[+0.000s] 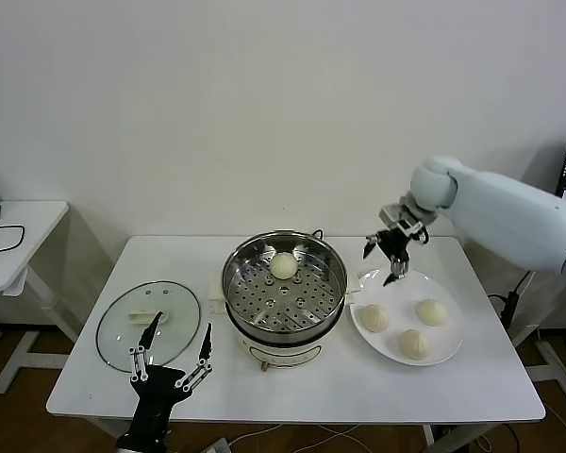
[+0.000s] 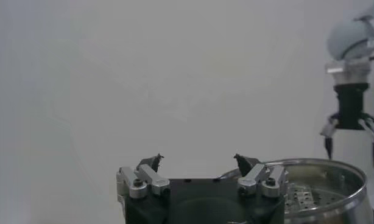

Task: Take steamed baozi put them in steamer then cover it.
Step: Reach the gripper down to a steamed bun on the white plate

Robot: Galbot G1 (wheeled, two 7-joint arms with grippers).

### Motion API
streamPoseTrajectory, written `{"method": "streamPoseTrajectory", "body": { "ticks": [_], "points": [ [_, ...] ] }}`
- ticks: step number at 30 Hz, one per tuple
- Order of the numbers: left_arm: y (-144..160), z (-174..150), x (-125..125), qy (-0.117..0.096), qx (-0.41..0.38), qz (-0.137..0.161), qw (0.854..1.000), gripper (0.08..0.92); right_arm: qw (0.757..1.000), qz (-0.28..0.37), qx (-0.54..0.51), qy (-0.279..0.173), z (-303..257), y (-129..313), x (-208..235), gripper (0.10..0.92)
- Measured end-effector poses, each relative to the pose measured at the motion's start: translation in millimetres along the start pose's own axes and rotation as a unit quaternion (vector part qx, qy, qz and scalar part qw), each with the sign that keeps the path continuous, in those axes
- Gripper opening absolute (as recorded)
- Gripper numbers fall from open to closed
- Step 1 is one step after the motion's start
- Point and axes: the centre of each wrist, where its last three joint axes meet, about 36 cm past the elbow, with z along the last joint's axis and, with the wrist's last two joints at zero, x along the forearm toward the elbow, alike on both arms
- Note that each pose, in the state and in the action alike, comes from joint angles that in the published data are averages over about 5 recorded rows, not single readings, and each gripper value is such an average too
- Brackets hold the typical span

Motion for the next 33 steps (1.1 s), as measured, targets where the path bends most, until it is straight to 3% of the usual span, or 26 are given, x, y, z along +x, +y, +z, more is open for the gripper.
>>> {"method": "streamPoseTrajectory", "body": {
  "ticks": [15, 33],
  "points": [
    [-0.7, 3.6, 0.3, 0.004, 0.000, 0.000, 1.000, 0.823, 0.998, -0.021, -0.055, 0.002, 18.6, 27.8, -72.5, 0.823],
    [1.1, 5.9, -0.2, 0.005, -0.003, -0.004, 1.000, 0.823, 0.998, -0.019, -0.065, 0.002, 14.7, 28.2, -103.7, 0.794]
  ]
}}
